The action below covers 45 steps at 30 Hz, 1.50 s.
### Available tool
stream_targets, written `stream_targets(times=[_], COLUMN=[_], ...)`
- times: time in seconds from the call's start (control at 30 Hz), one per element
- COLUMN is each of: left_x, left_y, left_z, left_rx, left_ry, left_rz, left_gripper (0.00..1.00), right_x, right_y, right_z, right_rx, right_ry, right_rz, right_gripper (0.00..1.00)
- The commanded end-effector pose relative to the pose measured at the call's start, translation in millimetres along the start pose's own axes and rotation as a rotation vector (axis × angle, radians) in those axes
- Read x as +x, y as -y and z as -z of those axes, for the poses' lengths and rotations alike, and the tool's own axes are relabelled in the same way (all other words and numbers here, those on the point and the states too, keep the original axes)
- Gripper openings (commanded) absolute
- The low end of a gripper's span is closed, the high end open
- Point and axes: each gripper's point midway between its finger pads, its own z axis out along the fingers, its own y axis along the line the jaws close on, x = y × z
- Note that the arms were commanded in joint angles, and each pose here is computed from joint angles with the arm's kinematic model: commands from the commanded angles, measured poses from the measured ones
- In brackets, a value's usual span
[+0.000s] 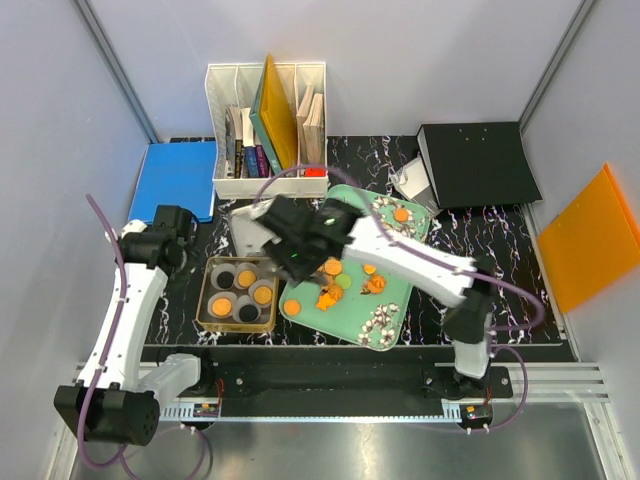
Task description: Pack the cookies
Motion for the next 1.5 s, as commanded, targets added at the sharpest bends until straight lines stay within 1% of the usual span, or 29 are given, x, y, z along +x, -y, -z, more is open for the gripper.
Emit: stream_targets(times=[0.0, 0.03, 0.07, 0.1, 0.17, 0.2, 0.27, 0.3, 0.33, 0.37, 0.53, 0.57, 0.63, 0.67, 0.7, 0.73, 0.8, 0.9, 0.97, 1.13, 1.2, 1.3, 1.47], left_x=[-1, 2, 3, 10, 14, 20, 24, 26, 27, 29, 36, 40, 48, 51, 54, 57, 56, 61, 63, 68, 69, 70, 70], left_y=[26, 30, 37, 43, 55, 62, 71, 75, 78, 82, 92, 96, 101, 106, 107, 109, 113, 120, 123, 125, 125, 125, 124], left_z=[2, 1, 0, 0, -1, 0, 1, 3, 5, 7, 16, 20, 24, 30, 31, 34, 37, 43, 45, 49, 50, 51, 50], left_rx=[0.087, 0.1, 0.126, 0.149, 0.194, 0.222, 0.256, 0.275, 0.292, 0.313, 0.368, 0.404, 0.445, 0.492, 0.509, 0.528, 0.554, 0.596, 0.61, 0.631, 0.634, 0.64, 0.634], left_ry=[-0.031, -0.046, -0.054, -0.092, -0.113, -0.147, -0.164, -0.176, -0.178, -0.184, -0.197, -0.214, -0.238, -0.25, -0.257, -0.261, -0.246, -0.258, -0.259, -0.254, -0.253, -0.243, -0.241], left_rz=[-0.02, -0.032, -0.052, -0.069, -0.117, -0.142, -0.188, -0.195, -0.206, -0.222, -0.262, -0.272, -0.287, -0.292, -0.295, -0.306, -0.318, -0.341, -0.355, -0.388, -0.399, -0.413, -0.418], left_gripper=[0.99, 0.99, 0.99, 0.99, 0.99, 0.99, 0.99, 0.99, 0.99, 0.99, 0.99, 0.99, 0.99, 0.99, 0.99, 0.99, 0.99, 0.99, 0.99, 0.99, 0.99, 0.99, 0.99], right_x=[-1, 3, 5, 17, 27, 40, 56, 70, 77, 87, 126, 137, 153, 159, 176, 182, 201, 215, 224, 225, 227, 231, 243], right_y=[98, 111, 122, 134, 164, 177, 208, 218, 227, 246, 292, 308, 319, 324, 334, 339, 347, 349, 357, 365, 367, 369, 366], right_z=[71, 76, 92, 90, 102, 98, 105, 98, 98, 99, 94, 97, 95, 96, 95, 95, 88, 69, 56, 31, 20, 4, -19], right_rx=[0.163, 0.179, 0.199, 0.233, 0.303, 0.335, 0.384, 0.406, 0.423, 0.462, 0.542, 0.569, 0.581, 0.576, 0.592, 0.592, 0.581, 0.565, 0.554, 0.522, 0.512, 0.486, 0.451], right_ry=[0.193, 0.208, 0.256, 0.236, 0.26, 0.234, 0.237, 0.203, 0.2, 0.189, 0.139, 0.139, 0.128, 0.134, 0.116, 0.118, 0.08, 0.014, -0.011, -0.035, -0.061, -0.101, -0.183], right_rz=[-0.241, -0.277, -0.305, -0.323, -0.394, -0.428, -0.548, -0.584, -0.63, -0.695, -0.874, -0.93, -0.991, -1.025, -1.079, -1.106, -1.165, -1.19, -1.234, -1.28, -1.288, -1.299, -1.305], right_gripper=[0.54, 0.54, 0.53, 0.53, 0.52, 0.5, 0.47, 0.46, 0.45, 0.45, 0.44, 0.43, 0.43, 0.43, 0.43, 0.43, 0.43, 0.43, 0.44, 0.46, 0.51, 0.54, 0.54])
